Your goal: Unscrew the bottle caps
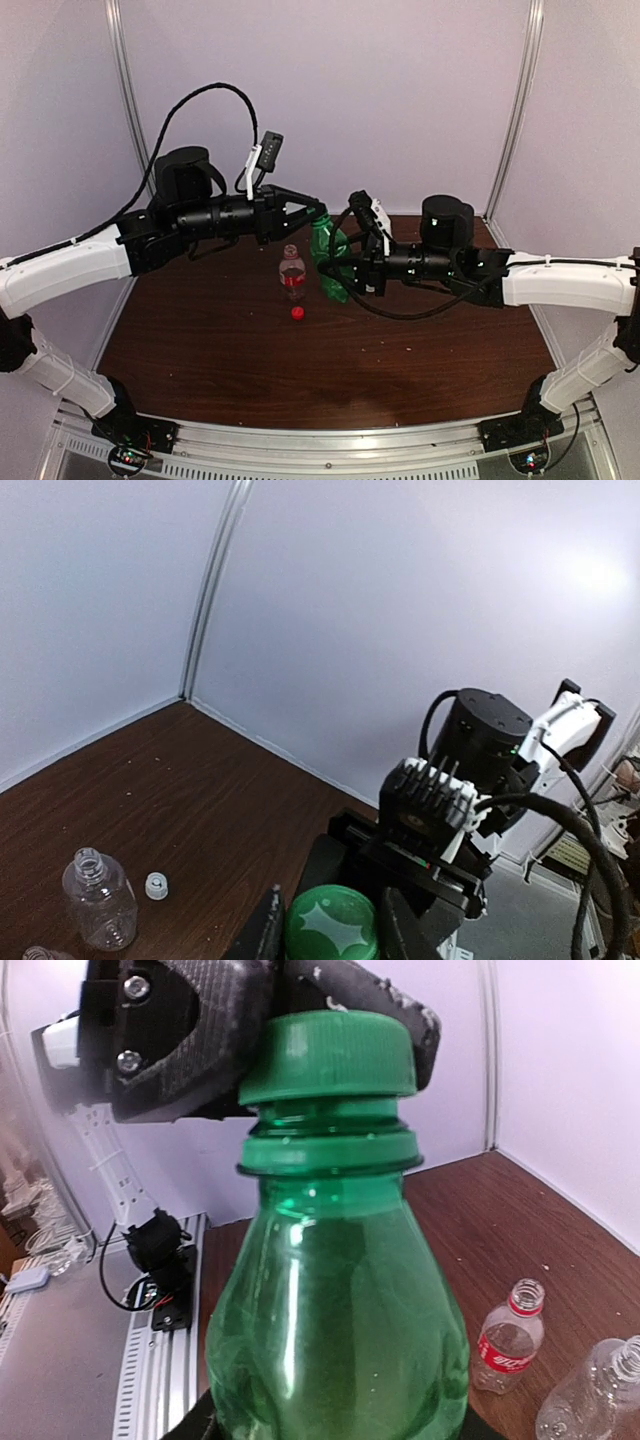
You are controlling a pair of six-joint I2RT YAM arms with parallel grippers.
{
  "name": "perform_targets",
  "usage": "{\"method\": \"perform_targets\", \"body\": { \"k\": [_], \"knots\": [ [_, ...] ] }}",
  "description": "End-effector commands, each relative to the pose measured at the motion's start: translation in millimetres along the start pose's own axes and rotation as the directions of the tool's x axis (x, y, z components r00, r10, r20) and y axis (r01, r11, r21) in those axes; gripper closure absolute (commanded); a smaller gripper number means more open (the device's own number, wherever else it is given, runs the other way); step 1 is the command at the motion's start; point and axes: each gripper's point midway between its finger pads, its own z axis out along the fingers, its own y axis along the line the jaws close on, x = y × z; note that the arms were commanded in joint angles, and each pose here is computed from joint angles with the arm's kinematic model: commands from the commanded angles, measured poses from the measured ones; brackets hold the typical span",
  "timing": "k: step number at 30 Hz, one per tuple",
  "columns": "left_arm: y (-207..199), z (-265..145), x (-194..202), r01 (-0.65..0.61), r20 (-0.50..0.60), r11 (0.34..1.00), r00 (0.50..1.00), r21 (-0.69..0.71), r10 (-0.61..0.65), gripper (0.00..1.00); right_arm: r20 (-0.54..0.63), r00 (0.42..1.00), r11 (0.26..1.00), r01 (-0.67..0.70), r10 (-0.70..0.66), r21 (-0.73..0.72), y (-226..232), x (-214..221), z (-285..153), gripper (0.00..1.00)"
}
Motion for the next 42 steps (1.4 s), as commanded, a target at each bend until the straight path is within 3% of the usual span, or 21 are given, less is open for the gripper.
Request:
{"method": "perform_targets", "body": {
  "k": [1, 8, 27, 33, 42],
  "knots": [
    [13.2, 1.6, -12.5, 0.101, 0.062, 0.973, 0.994, -0.206, -0.090, 0.85, 0.022, 1.000, 0.962, 0.008, -0.015, 0.272, -40.8, -5.9, -10.4, 0.62],
    [22.7, 6.8, -10.7, 0.181, 0.099, 0.957, 0.982, -0.227, -0.163, 0.83, 0.011, 0.999, 0.928, 0.028, -0.035, 0.371, -50.1, -2.1, -16.2, 0.63],
    [43.6, 7.1, -10.4, 0.198, 0.137, 0.926, 0.977, -0.321, -0.162, 0.82, -0.032, 0.997, 0.879, 0.074, -0.067, 0.472, -58.4, 5.0, -17.1, 0.64],
    [43.4, 0.8, -13.0, 0.159, 0.144, 0.929, 0.983, -0.335, -0.116, 0.82, -0.022, 0.996, 0.889, 0.085, -0.085, 0.450, -53.0, 1.6, -22.8, 0.63],
    [47.6, -24.4, -8.3, 0.004, 0.093, 0.910, 0.995, -0.415, 0.038, 0.77, -0.029, 0.997, 0.912, 0.083, -0.077, 0.401, -49.2, 5.3, -34.3, 0.62]
  ]
}}
